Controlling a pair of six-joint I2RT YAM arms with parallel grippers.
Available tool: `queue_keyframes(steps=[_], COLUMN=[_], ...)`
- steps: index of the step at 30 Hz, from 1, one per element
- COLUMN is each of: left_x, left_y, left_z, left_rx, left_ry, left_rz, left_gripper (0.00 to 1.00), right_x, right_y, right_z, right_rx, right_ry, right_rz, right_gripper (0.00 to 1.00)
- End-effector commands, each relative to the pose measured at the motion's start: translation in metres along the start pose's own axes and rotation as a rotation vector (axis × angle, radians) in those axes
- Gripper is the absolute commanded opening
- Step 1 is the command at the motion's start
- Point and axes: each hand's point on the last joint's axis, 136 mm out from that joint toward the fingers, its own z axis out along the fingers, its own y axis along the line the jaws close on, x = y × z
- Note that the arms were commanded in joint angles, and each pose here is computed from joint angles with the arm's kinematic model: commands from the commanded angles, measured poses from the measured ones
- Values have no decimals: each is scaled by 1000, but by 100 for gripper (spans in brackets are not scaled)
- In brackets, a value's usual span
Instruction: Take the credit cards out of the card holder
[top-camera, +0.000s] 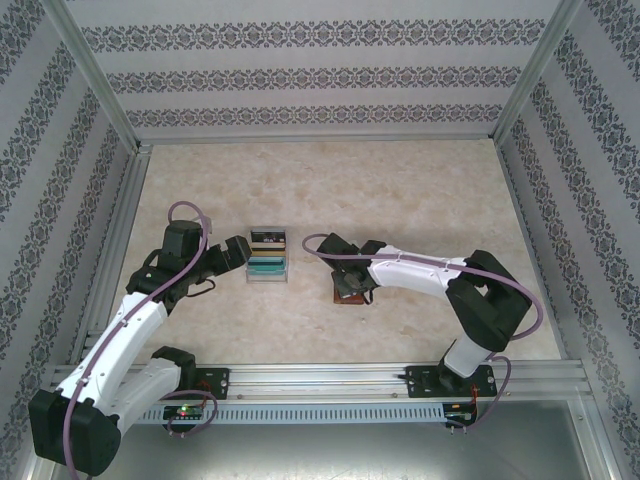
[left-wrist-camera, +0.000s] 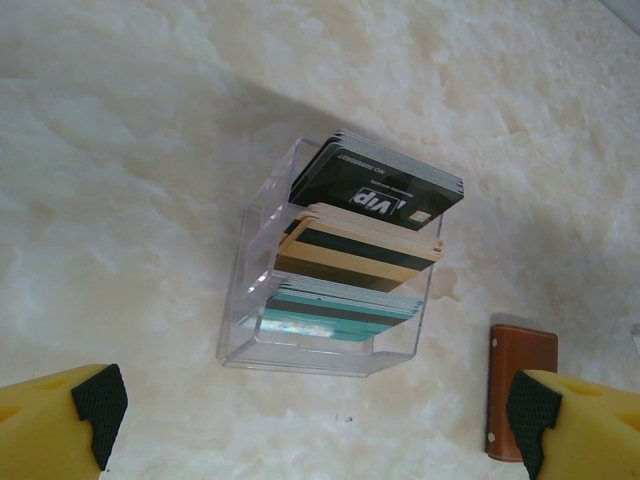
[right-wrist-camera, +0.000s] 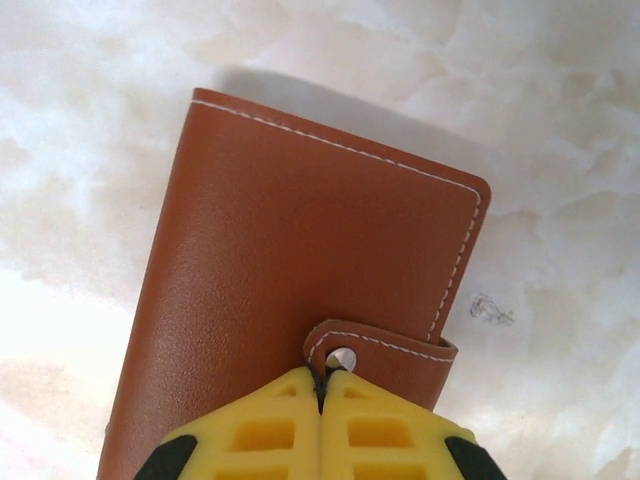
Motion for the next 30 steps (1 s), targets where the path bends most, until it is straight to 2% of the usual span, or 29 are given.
queue_keyframes(steps=[1, 4, 9, 12, 14, 21, 30], left_x=[3, 15, 52, 74, 86, 115, 132], left_y=[-13, -23, -61, -85, -98, -124, -152], left_z=[1, 6, 27, 41, 51, 98, 130], left_rx=[56, 98, 168, 176, 172, 194, 232], left_ry=[24, 77, 153, 168, 181, 250, 330], left_rz=[24, -16, -74, -75, -78, -173, -194], left_gripper=[97, 84, 36, 12, 0, 0, 0], right_x=[4, 2, -2, -4, -4, 0, 3], right_y=[6, 13, 24, 30, 33, 40, 46], right_z=[2, -5, -15, -21, -22, -20, -17], right_rx=[-51, -100, -177, -227, -249, -327, -367], right_ry=[28, 11, -25, -48, -56, -71, -67], right_rz=[0, 1, -12, -14, -9, 24, 42], right_gripper=[0, 0, 0, 0, 0, 0, 0])
